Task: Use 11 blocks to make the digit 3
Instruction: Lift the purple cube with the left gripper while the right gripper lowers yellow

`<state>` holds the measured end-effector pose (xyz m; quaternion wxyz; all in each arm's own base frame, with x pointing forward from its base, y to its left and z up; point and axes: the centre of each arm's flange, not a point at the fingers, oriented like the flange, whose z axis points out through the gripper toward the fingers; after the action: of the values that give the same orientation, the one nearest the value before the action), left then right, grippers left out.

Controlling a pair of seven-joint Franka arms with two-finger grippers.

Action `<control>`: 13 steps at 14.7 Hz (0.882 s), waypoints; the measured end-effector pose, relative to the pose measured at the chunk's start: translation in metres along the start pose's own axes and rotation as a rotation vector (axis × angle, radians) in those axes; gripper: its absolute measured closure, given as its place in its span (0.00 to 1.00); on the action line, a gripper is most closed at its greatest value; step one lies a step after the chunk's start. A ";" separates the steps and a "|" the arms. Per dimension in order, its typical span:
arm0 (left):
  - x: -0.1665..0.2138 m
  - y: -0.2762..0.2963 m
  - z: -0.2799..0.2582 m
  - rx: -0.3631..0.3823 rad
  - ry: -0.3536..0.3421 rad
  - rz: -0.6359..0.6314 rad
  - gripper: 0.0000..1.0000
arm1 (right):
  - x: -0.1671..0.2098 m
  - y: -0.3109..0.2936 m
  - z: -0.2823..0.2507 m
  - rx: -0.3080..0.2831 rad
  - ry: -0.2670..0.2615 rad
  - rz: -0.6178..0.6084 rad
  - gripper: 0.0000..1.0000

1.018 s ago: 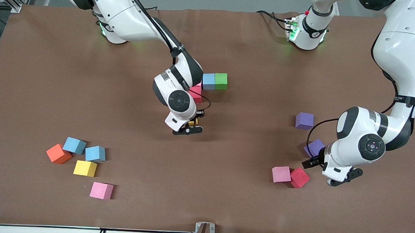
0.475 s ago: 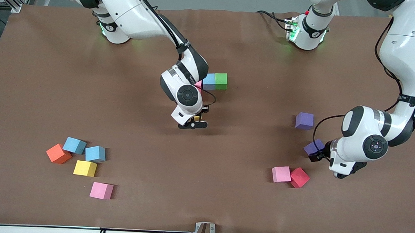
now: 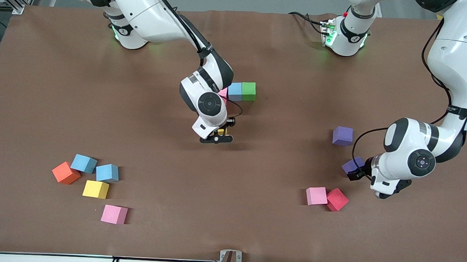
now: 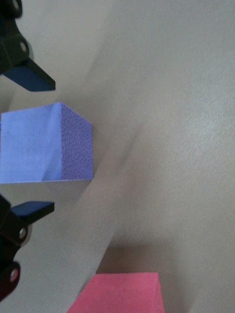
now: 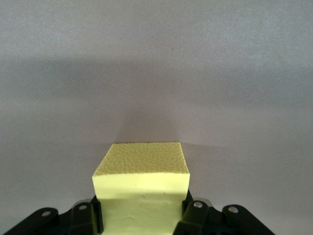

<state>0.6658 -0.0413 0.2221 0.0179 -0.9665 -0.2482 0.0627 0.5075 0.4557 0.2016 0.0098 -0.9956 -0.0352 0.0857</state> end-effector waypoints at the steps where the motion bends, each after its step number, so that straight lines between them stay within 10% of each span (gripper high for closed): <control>1: -0.002 0.000 0.004 -0.002 -0.001 0.003 0.04 | -0.001 0.001 0.000 0.004 0.008 0.000 0.44; 5: -0.006 0.000 0.011 -0.005 -0.006 0.007 0.40 | -0.009 0.004 0.002 0.022 0.042 -0.001 0.44; 13: -0.043 0.066 -0.042 -0.096 0.027 -0.040 0.47 | -0.013 0.005 0.003 0.024 0.048 -0.004 0.44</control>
<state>0.6650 -0.1199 0.2640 -0.0239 -0.9618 -0.2701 0.0373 0.4945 0.4501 0.2008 0.0227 -0.9972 -0.0358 0.0621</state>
